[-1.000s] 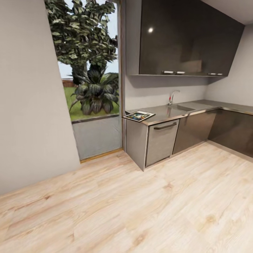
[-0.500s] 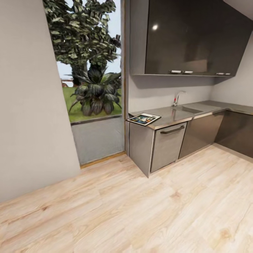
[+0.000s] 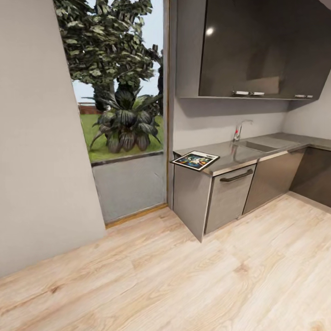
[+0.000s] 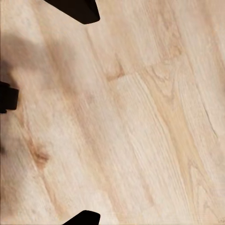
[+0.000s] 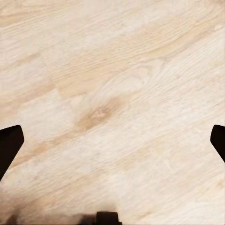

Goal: Pick up the poster from the kitchen countertop and hang it on one of the wall nails in the kitchen.

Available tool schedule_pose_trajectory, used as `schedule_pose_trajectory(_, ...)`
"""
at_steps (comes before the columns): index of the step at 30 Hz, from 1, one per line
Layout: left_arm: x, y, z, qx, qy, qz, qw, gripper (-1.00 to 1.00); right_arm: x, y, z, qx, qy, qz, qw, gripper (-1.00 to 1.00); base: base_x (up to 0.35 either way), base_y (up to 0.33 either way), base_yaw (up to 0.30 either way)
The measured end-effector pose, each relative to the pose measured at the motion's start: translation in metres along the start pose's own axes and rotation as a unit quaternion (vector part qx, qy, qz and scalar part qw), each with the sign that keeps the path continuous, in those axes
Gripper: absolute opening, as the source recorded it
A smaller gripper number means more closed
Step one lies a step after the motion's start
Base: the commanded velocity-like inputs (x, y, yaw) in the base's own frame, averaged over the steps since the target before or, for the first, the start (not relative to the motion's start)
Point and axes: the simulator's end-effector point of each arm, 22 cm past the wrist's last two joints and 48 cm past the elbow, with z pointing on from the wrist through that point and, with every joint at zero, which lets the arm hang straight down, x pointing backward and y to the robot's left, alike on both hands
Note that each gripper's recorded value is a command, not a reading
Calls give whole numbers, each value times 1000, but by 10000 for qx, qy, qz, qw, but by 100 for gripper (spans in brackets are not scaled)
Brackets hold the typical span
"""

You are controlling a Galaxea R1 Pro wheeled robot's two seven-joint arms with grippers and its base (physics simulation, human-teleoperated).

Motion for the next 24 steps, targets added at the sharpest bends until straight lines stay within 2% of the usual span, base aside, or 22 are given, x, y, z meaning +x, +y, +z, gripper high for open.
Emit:
schedule_pose_trajectory(11,-1,8,0,-43,-9,34,10000,100,0,0,0,-1,0,-4,10000,100,331,167,0)
schedule_pose_trajectory(24,-1,9,0,-50,-11,40,10000,100,0,0,0,-3,0,-7,10000,100,292,227,0)
